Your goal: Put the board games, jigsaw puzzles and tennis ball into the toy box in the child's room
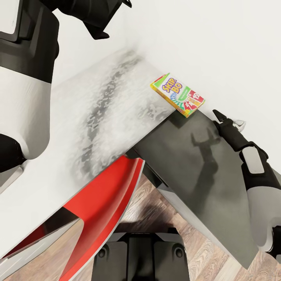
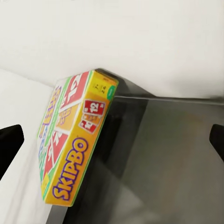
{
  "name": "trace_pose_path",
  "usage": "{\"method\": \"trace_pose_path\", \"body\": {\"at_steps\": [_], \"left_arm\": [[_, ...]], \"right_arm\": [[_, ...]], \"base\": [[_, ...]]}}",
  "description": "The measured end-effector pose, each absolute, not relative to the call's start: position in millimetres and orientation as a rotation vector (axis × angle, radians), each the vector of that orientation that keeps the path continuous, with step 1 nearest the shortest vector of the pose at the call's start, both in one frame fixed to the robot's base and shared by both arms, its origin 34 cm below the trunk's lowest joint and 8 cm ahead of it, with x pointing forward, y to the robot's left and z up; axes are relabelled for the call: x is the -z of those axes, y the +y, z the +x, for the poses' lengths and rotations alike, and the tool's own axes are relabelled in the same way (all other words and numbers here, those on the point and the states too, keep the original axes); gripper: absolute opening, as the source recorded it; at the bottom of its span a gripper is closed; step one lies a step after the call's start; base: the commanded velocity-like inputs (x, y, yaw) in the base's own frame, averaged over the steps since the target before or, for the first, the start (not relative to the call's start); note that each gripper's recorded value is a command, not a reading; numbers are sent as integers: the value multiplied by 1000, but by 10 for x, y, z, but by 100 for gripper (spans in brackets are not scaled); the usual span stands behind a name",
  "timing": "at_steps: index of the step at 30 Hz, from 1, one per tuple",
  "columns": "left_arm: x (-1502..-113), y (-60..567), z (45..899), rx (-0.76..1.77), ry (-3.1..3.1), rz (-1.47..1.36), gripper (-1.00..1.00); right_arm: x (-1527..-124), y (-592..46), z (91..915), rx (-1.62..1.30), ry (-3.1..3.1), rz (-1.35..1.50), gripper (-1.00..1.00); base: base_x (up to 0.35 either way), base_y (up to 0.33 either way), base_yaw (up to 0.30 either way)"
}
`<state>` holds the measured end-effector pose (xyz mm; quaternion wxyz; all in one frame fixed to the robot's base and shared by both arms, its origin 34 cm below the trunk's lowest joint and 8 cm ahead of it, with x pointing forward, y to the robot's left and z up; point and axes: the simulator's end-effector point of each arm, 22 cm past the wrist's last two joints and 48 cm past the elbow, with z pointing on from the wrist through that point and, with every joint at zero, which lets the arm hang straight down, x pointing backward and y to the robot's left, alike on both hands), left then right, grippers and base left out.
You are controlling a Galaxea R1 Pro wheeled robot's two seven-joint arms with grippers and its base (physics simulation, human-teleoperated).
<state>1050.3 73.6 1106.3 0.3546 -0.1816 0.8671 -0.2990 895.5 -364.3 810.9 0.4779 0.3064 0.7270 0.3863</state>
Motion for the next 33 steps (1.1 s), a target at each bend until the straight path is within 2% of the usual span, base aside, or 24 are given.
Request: {"method": "trace_pose_path", "body": {"at_steps": [8, 21, 33], "left_arm": [[-11046, 713, 10491, 777, 2245, -468, 100], [-10996, 711, 10477, 776, 2252, -471, 100], [-10986, 711, 10474, 776, 2253, -471, 100]], "right_arm": [[-8092, -3635, 8967, -942, 1773, 755, 100], [-8049, -3656, 8963, -941, 1776, 771, 100], [-8055, -3664, 8977, -942, 1772, 774, 100]], "base": [[0, 0, 39], [0, 0, 163], [0, 0, 42]]}}
